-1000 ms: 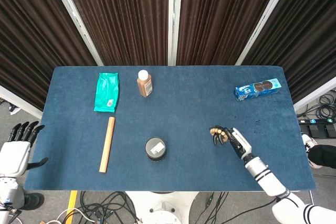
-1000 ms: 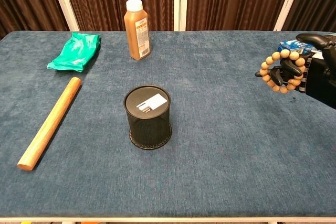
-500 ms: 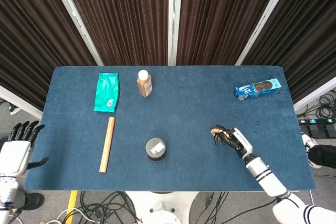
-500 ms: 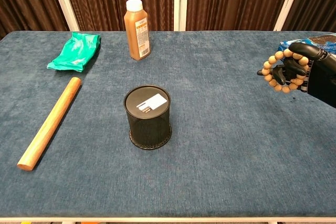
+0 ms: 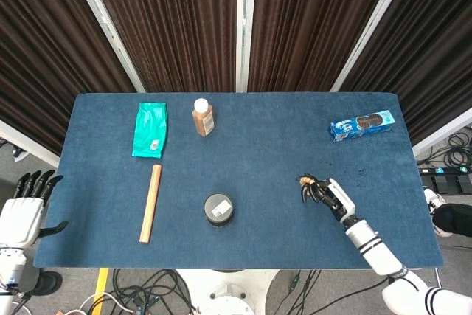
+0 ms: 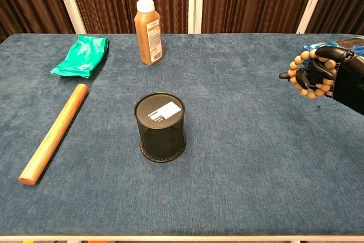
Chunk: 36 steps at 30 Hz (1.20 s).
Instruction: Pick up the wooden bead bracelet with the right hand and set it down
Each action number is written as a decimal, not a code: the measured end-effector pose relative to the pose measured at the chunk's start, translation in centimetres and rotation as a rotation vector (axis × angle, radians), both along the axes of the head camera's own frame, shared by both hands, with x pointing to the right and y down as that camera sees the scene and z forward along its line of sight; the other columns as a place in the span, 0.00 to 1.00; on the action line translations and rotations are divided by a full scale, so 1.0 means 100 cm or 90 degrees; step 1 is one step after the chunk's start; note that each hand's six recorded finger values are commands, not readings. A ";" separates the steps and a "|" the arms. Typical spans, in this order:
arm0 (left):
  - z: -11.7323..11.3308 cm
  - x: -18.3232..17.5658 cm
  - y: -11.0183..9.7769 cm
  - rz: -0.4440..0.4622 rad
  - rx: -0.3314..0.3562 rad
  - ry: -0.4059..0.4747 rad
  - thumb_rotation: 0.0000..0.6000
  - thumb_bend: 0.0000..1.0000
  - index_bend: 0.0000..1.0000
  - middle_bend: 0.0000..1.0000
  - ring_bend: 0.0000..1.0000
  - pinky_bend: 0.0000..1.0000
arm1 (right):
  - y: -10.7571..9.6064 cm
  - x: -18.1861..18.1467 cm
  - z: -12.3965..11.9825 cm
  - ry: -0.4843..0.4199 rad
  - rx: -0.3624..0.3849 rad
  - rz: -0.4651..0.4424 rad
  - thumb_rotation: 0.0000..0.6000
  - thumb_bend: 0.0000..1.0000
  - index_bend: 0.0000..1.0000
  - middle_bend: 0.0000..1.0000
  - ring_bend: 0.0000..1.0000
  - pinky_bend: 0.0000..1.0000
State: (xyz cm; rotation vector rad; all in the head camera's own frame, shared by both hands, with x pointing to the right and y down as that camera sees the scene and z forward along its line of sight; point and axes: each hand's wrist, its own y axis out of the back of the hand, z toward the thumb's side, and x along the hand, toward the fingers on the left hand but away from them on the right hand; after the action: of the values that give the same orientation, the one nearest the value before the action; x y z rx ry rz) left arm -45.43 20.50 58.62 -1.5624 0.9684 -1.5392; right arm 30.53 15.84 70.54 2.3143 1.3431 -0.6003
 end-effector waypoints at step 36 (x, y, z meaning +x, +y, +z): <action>0.001 0.000 0.002 -0.002 -0.001 0.003 1.00 0.00 0.15 0.08 0.01 0.02 | -0.009 -0.005 -0.003 0.010 0.038 -0.069 0.35 1.00 0.46 0.42 0.10 0.00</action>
State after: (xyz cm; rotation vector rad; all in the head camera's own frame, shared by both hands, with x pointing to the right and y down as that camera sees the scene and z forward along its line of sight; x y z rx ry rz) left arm -45.47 20.70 58.75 -1.5678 0.9733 -1.5396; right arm 30.07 14.93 70.27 2.4470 1.2648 -0.6206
